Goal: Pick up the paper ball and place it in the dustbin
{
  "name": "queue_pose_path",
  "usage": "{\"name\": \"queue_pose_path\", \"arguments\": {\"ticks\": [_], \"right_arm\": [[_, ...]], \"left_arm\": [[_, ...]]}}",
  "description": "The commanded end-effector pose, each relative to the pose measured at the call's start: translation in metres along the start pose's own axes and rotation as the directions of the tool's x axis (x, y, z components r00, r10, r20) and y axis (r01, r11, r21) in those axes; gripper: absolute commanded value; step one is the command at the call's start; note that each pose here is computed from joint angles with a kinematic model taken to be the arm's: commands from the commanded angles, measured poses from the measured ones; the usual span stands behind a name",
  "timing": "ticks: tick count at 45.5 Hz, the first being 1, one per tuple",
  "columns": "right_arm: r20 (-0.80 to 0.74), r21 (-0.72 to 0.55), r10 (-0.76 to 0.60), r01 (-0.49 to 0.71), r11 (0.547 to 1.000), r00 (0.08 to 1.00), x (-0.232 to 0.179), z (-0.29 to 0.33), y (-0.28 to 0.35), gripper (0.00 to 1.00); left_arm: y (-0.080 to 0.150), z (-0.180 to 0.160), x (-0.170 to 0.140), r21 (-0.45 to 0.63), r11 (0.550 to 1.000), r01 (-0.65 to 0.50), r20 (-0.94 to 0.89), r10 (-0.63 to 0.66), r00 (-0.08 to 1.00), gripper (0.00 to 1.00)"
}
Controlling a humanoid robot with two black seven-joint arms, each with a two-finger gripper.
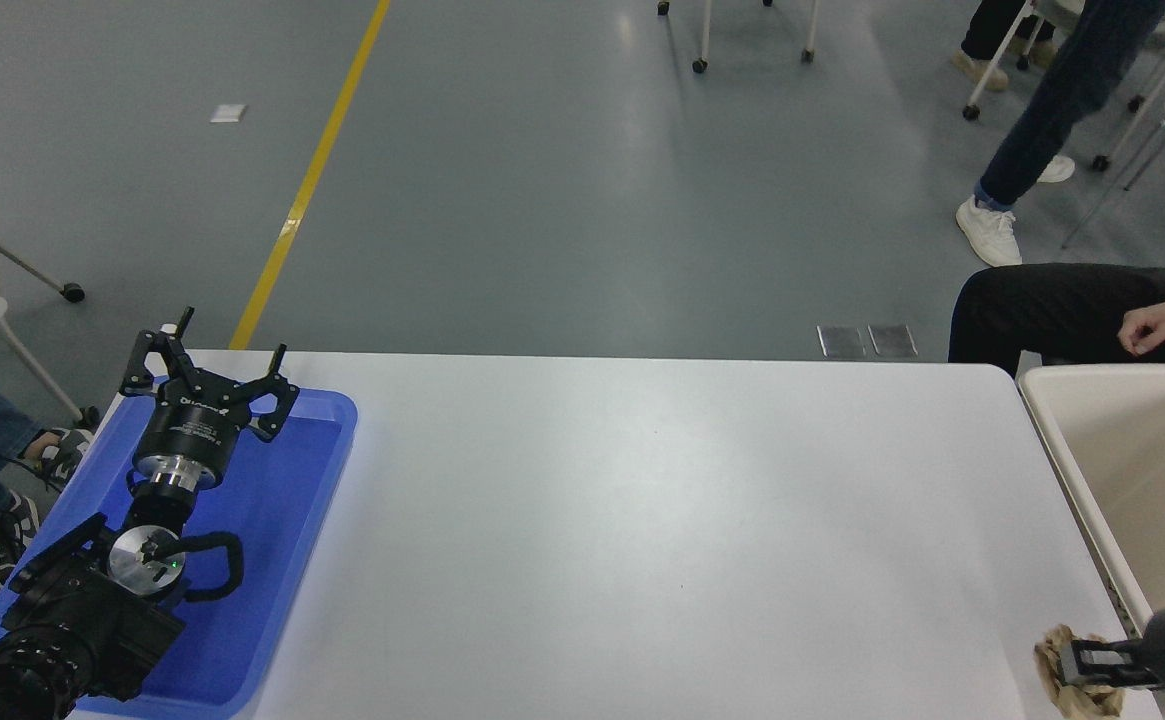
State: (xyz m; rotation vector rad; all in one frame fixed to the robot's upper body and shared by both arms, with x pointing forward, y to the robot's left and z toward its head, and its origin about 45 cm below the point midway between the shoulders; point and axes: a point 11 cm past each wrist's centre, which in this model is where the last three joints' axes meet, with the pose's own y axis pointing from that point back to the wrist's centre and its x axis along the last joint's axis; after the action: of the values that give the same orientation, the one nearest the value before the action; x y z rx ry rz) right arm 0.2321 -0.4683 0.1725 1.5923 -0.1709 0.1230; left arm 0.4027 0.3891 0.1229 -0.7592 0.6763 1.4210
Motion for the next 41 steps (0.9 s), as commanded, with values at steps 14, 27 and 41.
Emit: {"name": "queue_pose_path", "arguments": {"ticks": [14,27,41], "right_arm": [[-0.190,-0.200,0.015,-0.054,0.978,0.982,0.062,-0.014,0.151,0.00],[-0.223,-0.238,0.005,-0.060,0.969,0.975,0.073,-0.024,0.177,0.00],[-0.186,-0.252,0.032,-0.079,0.964,0.982,0.079,-0.016,0.180,0.00]], "left_arm": [[0.000,0.000,0.000,0.000,1.000,0.000,0.000,0.000,1.000,1.00],[0.000,0.000,0.000,0.003,1.000,0.001,0.001,-0.001,1.000,1.00],[0.000,-0.001,-0.001,0.002,1.000,0.003,-0.001,-0.003,1.000,1.00]]}}
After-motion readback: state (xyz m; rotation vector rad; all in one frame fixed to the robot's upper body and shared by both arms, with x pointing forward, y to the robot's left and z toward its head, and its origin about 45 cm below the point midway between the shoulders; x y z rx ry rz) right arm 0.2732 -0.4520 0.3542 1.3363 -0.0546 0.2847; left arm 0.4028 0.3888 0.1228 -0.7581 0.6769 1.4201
